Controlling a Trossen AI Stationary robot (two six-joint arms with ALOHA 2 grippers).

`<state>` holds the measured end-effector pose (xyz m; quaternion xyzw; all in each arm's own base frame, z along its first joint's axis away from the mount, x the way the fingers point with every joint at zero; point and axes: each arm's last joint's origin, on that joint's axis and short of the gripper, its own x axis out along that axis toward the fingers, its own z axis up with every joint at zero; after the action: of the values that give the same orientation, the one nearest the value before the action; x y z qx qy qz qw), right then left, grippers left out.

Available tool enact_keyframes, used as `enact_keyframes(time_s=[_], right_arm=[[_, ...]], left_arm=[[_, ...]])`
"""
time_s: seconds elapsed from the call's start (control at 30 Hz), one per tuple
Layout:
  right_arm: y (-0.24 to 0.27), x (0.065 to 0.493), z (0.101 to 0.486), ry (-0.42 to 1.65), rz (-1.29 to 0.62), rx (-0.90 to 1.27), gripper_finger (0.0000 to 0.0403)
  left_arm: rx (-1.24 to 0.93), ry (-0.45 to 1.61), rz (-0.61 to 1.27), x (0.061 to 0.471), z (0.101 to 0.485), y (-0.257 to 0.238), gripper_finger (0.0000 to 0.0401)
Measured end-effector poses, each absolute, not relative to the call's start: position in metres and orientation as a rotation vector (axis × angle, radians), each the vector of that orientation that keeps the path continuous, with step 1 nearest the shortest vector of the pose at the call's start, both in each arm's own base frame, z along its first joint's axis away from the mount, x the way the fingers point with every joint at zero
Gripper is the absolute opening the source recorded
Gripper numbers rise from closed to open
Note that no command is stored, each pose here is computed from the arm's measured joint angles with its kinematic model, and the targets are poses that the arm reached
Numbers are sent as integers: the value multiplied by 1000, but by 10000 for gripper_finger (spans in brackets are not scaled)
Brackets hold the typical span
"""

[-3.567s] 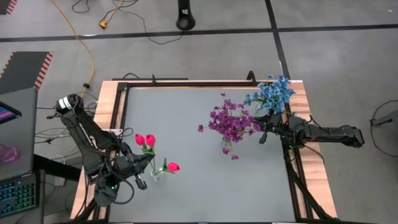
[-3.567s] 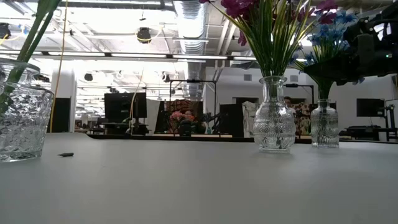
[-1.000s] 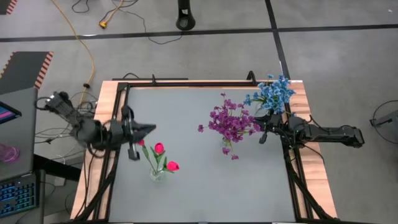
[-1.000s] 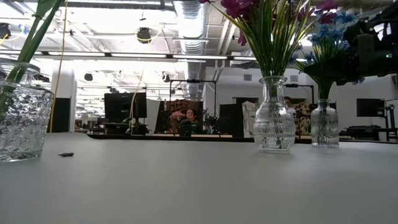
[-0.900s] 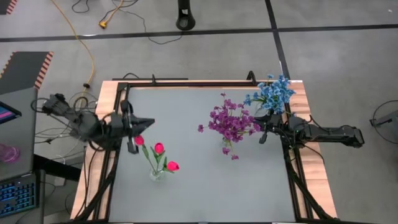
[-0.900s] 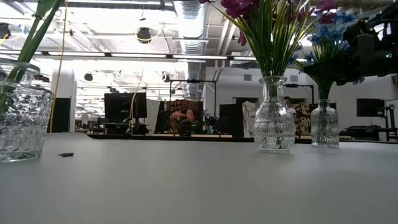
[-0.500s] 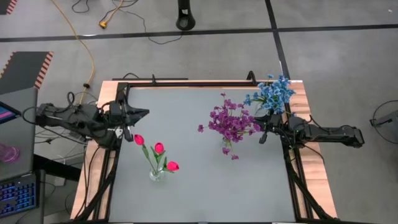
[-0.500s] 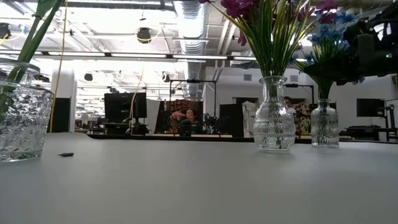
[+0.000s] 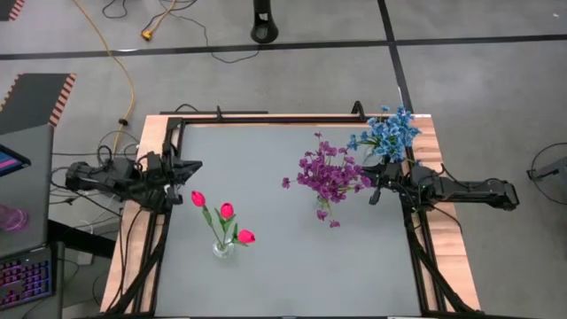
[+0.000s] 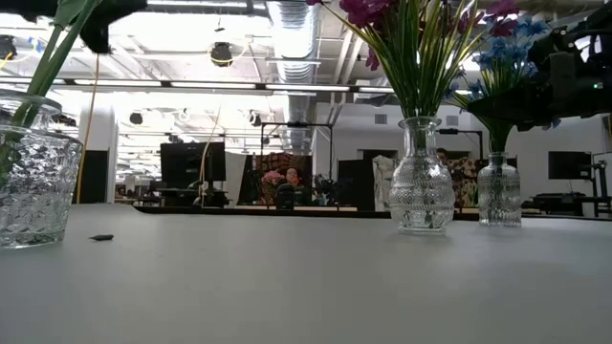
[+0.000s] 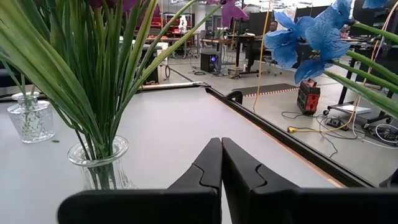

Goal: Sort flowers into vase by color
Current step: Return to Home Position

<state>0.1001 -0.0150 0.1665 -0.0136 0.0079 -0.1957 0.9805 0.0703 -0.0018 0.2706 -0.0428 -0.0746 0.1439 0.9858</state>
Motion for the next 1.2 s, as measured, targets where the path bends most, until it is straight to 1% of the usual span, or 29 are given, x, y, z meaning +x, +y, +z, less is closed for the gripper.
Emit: enact_keyframes(time_s=[0.27,0.63,0.87,1.2], right_arm=[[-15,100,167,16,-394,-27,33],[-15,100,167,15,-394,-27,33],[-15,100,167,15,-394,-27,33],[-15,100,167,15,-394,-27,33]], left_arm=[[-125,-133,270,75,229,-3,0],[-121,-166,281,90,192,-7,0],[-59,-130,278,93,179,-8,0],[26,-115,219,94,178,-8,0]])
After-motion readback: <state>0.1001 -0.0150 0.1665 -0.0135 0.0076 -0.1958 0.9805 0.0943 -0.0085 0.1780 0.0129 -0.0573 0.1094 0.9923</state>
